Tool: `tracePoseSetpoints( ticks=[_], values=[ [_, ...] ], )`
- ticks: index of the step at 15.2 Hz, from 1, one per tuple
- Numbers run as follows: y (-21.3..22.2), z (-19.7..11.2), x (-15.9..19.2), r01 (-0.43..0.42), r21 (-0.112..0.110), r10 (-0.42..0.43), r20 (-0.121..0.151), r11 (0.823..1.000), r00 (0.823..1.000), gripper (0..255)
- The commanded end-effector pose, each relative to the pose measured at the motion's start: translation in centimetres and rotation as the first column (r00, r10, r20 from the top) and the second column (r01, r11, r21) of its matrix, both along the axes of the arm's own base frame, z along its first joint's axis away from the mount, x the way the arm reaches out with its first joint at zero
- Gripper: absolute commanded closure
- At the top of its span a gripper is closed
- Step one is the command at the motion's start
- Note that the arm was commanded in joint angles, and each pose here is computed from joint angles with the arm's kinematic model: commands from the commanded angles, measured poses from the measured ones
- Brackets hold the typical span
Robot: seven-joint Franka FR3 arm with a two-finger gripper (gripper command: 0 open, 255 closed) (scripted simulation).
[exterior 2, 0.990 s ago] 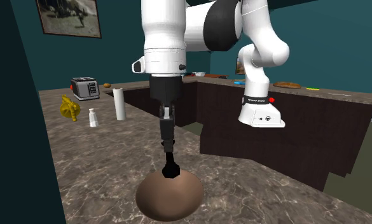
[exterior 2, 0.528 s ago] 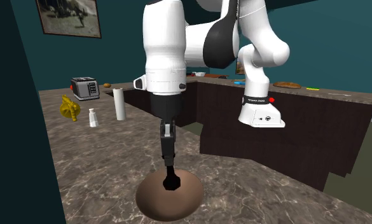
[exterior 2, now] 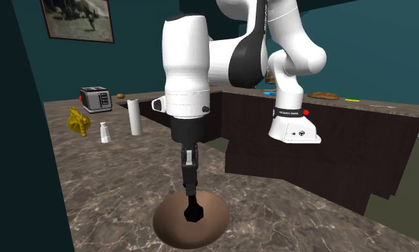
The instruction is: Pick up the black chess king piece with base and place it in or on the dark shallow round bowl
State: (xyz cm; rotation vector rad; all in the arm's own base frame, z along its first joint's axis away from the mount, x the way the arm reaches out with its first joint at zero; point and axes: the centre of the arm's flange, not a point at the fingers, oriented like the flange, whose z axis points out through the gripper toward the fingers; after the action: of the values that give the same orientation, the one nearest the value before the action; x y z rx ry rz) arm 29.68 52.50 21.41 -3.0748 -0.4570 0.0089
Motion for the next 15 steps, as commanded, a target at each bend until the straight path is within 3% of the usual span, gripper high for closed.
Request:
tracePoseSetpoints(
  ticks=[1, 3, 4, 9, 13, 15],
  values=[
    [0.0, 0.0, 0.0, 0.0, 0.0, 0.0, 0.0, 1.0, 1.0, 255],
    [0.0, 0.0, 0.0, 0.0, 0.0, 0.0, 0.0, 1.0, 1.0, 255],
    [0.0, 0.0, 0.0, 0.0, 0.0, 0.0, 0.0, 1.0, 1.0, 0],
    [0.0, 0.0, 0.0, 0.0, 0.0, 0.0, 0.0, 1.0, 1.0, 0],
    [-0.2, 5.0, 0.1, 0.0, 0.0, 0.0, 0.0, 1.0, 1.0, 0],
    [-0.2, 5.0, 0.1, 0.0, 0.0, 0.0, 0.0, 1.0, 1.0, 0]
  ],
)
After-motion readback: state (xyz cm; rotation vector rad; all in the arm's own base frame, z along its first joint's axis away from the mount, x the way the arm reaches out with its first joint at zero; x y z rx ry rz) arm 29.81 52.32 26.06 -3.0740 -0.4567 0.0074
